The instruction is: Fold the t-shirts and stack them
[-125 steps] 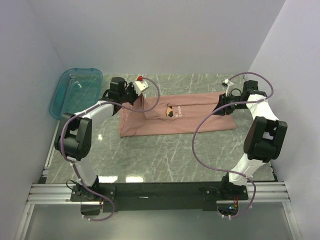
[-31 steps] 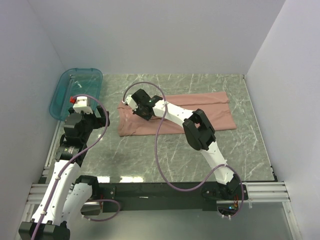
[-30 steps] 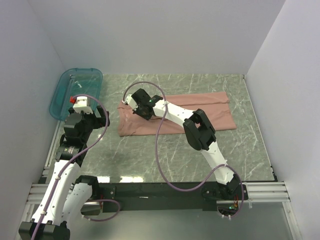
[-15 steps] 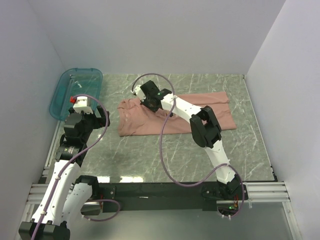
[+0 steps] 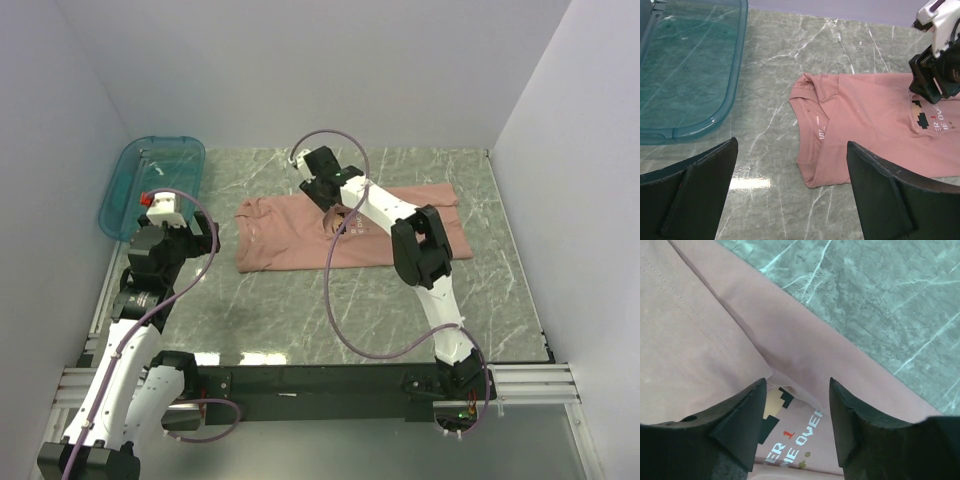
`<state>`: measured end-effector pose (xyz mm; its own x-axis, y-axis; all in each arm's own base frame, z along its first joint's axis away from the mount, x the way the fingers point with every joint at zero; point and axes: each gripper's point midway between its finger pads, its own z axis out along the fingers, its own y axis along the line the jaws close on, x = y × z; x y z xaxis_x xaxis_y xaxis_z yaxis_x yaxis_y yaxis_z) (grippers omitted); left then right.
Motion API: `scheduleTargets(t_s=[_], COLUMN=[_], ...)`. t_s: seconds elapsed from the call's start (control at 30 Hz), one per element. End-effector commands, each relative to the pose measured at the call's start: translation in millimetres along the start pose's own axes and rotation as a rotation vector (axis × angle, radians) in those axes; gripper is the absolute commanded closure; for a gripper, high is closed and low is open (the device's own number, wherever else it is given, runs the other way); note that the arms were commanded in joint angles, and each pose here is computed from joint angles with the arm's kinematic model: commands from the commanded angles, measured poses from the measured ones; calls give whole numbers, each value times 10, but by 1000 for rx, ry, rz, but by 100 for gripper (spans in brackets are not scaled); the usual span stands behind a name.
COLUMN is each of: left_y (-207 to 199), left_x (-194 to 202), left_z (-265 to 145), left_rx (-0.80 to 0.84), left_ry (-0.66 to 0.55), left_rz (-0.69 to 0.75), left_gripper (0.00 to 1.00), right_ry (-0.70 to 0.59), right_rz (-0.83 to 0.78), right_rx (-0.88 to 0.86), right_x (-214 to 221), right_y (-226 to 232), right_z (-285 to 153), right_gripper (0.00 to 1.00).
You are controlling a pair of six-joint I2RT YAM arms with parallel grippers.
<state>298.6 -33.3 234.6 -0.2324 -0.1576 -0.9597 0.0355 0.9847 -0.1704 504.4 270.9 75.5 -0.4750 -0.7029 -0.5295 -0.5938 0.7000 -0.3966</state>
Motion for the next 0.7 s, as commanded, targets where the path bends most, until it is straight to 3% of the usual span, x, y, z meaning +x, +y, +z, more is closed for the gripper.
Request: scheduleTargets(t_s=[0.0, 0.07, 0.17, 0.2, 0.3, 0.33, 0.47, 0.57, 0.67], left_y=[-95, -120, -194, -211, -325, -368, -472, -462, -438], left_x=[-112, -77, -8, 16, 186, 254, 919, 1235, 1359], left_z=[14, 40, 84, 101, 190, 212, 333, 396, 444], left_rx=[43, 55, 87, 91, 119, 129, 70, 29, -31], left_ry=[-29, -16, 19, 31, 118, 149, 362, 391, 387], left_rz=[-14, -28, -70, -95, -229, -276, -639, -794, -827], left_gripper=[5, 5, 2, 1, 1, 1, 4, 19, 21], right_ry=[-128, -144, -202, -188, -319, -309, -396, -349, -329], right_rz=[83, 34, -116, -140, -344, -402, -494, -479, -444], right_rx=[24, -60, -375, -529, -636, -692, -626, -618, -640], right_x=[-406, -394, -199, 55, 230, 540, 851, 1068, 1227], right_y=[-324, -321, -12, 228, 350, 526, 536, 572, 668], right_z=[-377, -572, -968, -1060, -1524, -1503, -1768, -1785, -1787], right_gripper=[39, 36, 34, 34, 33, 33, 33, 33, 33])
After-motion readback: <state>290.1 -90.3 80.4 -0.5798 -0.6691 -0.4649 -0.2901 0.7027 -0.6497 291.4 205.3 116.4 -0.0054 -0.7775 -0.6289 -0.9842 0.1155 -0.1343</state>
